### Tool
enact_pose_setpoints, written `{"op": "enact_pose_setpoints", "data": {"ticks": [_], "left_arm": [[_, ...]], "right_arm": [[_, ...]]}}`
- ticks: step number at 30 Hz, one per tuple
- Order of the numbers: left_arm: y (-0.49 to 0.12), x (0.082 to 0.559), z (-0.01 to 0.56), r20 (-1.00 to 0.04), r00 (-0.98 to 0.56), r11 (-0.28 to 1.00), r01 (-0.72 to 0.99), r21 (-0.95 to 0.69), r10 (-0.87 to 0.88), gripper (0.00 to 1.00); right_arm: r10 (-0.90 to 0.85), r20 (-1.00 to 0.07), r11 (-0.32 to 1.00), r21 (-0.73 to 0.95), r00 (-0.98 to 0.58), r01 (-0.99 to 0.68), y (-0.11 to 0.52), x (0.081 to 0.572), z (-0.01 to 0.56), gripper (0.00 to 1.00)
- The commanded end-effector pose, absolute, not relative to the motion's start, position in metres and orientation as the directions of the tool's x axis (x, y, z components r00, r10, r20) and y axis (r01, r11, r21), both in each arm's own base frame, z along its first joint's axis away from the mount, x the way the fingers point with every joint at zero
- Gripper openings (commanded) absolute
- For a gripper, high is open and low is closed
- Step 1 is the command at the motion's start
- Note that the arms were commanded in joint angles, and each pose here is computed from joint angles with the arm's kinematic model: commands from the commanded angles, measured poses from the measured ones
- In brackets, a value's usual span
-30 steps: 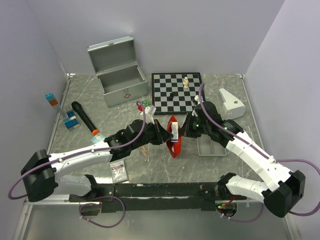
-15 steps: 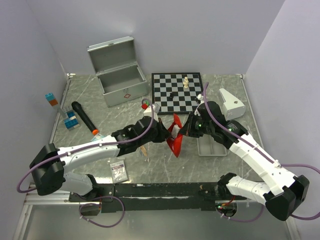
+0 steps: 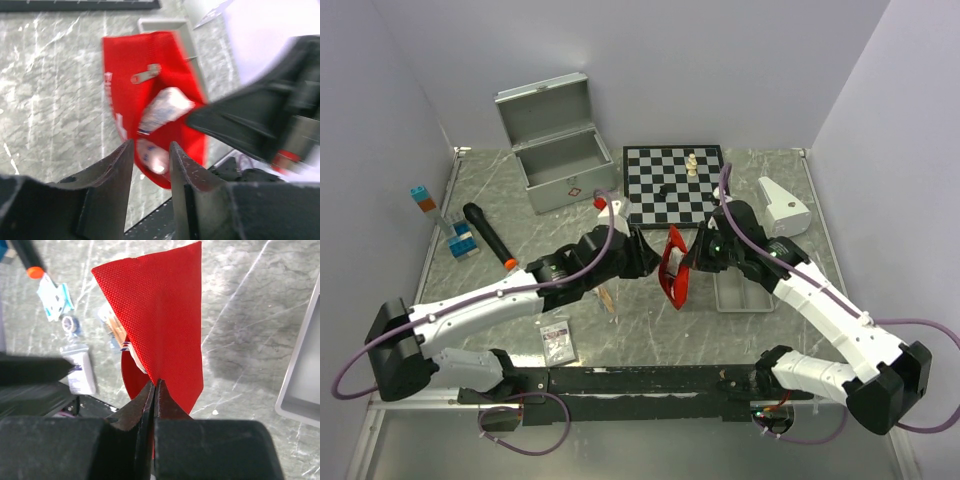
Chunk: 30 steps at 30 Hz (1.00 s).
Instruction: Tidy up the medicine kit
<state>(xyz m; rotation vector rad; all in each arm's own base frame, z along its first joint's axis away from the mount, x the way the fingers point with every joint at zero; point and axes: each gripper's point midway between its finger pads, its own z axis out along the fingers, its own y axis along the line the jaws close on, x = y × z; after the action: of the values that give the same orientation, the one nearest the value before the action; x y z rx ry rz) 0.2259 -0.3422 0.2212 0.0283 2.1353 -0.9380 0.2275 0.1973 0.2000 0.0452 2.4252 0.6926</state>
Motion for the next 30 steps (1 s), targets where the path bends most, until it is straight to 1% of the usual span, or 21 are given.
{"op": "enact_pose_setpoints", "data": {"ticks": [1, 4, 7, 13, 17, 20, 22, 24, 26, 30], "left_arm": [[-0.349, 0.219, 0.261, -0.692, -0.654, 0.636, 0.400, -0.660, -0.306, 0.40], [-0.366, 0.211, 0.265, -0.683, -0.673, 0.562, 0.460, -0.688, -0.285, 0.38], [-0.381, 0.209, 0.264, -0.678, -0.689, 0.530, 0.486, -0.695, -0.257, 0.33], [-0.399, 0.217, 0.239, -0.661, -0.720, 0.561, 0.465, -0.685, -0.210, 0.24], [-0.394, 0.235, 0.212, -0.638, -0.727, 0.648, 0.363, -0.670, -0.254, 0.17], [-0.397, 0.244, 0.200, -0.634, -0.729, 0.681, 0.327, -0.656, -0.260, 0.17], [-0.394, 0.251, 0.189, -0.619, -0.742, 0.730, 0.270, -0.628, -0.258, 0.16], [-0.395, 0.253, 0.188, -0.617, -0.747, 0.743, 0.263, -0.616, -0.246, 0.14], [-0.393, 0.251, 0.191, -0.621, -0.744, 0.734, 0.275, -0.621, -0.247, 0.15], [-0.385, 0.238, 0.214, -0.640, -0.721, 0.669, 0.341, -0.661, -0.264, 0.21]], "right_arm": [[0.193, -0.561, 0.862, 0.488, -0.805, -0.134, 0.197, 0.233, 0.200, 0.00], [0.196, -0.558, 0.854, 0.502, -0.806, -0.140, 0.199, 0.231, 0.203, 0.00], [0.196, -0.559, 0.851, 0.506, -0.806, -0.144, 0.198, 0.229, 0.206, 0.00], [0.205, -0.564, 0.841, 0.520, -0.800, -0.151, 0.197, 0.224, 0.214, 0.00], [0.212, -0.562, 0.831, 0.533, -0.799, -0.155, 0.199, 0.223, 0.216, 0.00], [0.215, -0.560, 0.828, 0.539, -0.800, -0.154, 0.198, 0.221, 0.215, 0.00], [0.216, -0.563, 0.833, 0.532, -0.798, -0.150, 0.196, 0.221, 0.214, 0.00], [0.213, -0.563, 0.836, 0.528, -0.799, -0.150, 0.196, 0.220, 0.213, 0.00], [0.207, -0.573, 0.844, 0.515, -0.793, -0.151, 0.193, 0.222, 0.213, 0.00], [0.197, -0.590, 0.859, 0.488, -0.783, -0.152, 0.189, 0.225, 0.214, 0.00]]}}
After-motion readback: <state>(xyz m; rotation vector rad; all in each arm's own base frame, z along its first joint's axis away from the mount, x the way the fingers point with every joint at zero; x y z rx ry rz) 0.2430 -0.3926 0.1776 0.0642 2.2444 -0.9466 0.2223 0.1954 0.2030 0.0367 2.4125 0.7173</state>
